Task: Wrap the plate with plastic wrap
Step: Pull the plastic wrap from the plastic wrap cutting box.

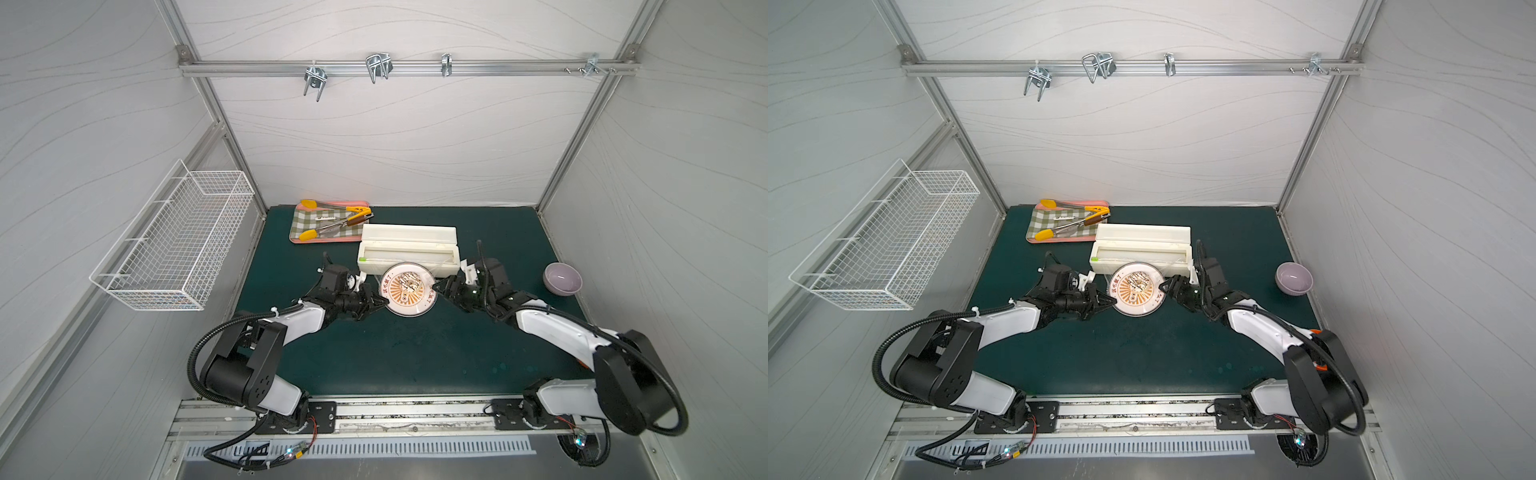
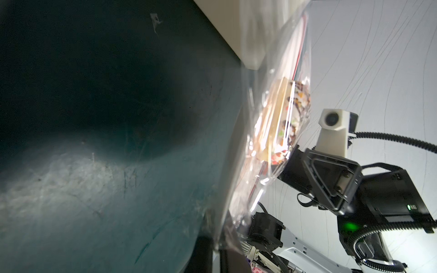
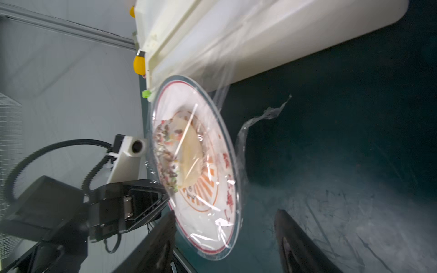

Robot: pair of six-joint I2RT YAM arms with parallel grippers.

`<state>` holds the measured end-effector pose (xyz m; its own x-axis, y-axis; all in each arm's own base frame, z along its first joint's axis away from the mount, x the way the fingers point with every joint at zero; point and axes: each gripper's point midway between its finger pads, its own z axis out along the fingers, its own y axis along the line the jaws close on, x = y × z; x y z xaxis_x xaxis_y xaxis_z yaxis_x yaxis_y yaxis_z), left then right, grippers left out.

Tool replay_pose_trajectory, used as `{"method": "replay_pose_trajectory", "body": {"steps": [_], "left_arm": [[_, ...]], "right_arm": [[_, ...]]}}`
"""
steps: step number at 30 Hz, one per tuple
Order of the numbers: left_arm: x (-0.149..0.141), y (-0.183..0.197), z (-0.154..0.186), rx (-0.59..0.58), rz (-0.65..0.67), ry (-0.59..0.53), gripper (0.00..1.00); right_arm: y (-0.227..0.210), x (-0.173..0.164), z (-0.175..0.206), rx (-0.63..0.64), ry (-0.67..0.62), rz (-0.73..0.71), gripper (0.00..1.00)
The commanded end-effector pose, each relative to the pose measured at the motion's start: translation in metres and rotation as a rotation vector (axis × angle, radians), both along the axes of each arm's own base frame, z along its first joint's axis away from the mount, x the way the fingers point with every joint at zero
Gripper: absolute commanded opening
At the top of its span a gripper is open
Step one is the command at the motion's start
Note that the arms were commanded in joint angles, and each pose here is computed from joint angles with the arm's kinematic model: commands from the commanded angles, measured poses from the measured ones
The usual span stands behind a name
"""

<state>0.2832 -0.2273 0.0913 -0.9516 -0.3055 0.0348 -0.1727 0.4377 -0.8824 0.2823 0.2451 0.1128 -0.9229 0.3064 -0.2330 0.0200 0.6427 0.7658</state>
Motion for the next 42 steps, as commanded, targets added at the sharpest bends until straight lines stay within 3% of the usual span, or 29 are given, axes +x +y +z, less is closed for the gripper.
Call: {"method": "replay_pose_trajectory", "body": {"steps": [1, 5, 12, 17, 26, 33, 39, 42], "left_arm": [[0.001, -0.013, 0.034, -0.078, -0.067, -0.097, 0.0], [0.001, -0.013, 0.035, -0.081, -0.071, -0.105, 0.0], [0.006, -0.012, 0.044, -0.09, -0.052, -0.112, 0.0], [0.02, -0.01, 0.07, -0.098, -0.008, -0.142, 0.0], [0.046, 0.004, 0.123, -0.09, 0.075, -0.145, 0.0], [0.063, 0.011, 0.18, -0.107, 0.102, -0.219, 0.0], [0.063, 0.012, 0.206, -0.113, 0.099, -0.266, 0.0], [0.049, 0.016, 0.202, -0.086, 0.092, -0.276, 0.0]], "right_arm": [[0.017, 0.006, 0.007, 0.03, -0.031, 0.051, 0.67], [0.032, 0.016, 0.005, 0.082, -0.071, 0.085, 0.6], [0.029, 0.021, 0.013, 0.173, -0.133, 0.03, 0.22], [0.02, 0.029, 0.033, 0.258, -0.138, -0.01, 0.04], [0.005, 0.045, 0.101, 0.255, -0.125, -0.076, 0.0], [0.001, 0.055, 0.161, 0.249, -0.201, -0.073, 0.0], [0.001, 0.055, 0.186, 0.264, -0.226, -0.058, 0.0], [-0.002, 0.042, 0.183, 0.252, -0.221, -0.058, 0.0]]}}
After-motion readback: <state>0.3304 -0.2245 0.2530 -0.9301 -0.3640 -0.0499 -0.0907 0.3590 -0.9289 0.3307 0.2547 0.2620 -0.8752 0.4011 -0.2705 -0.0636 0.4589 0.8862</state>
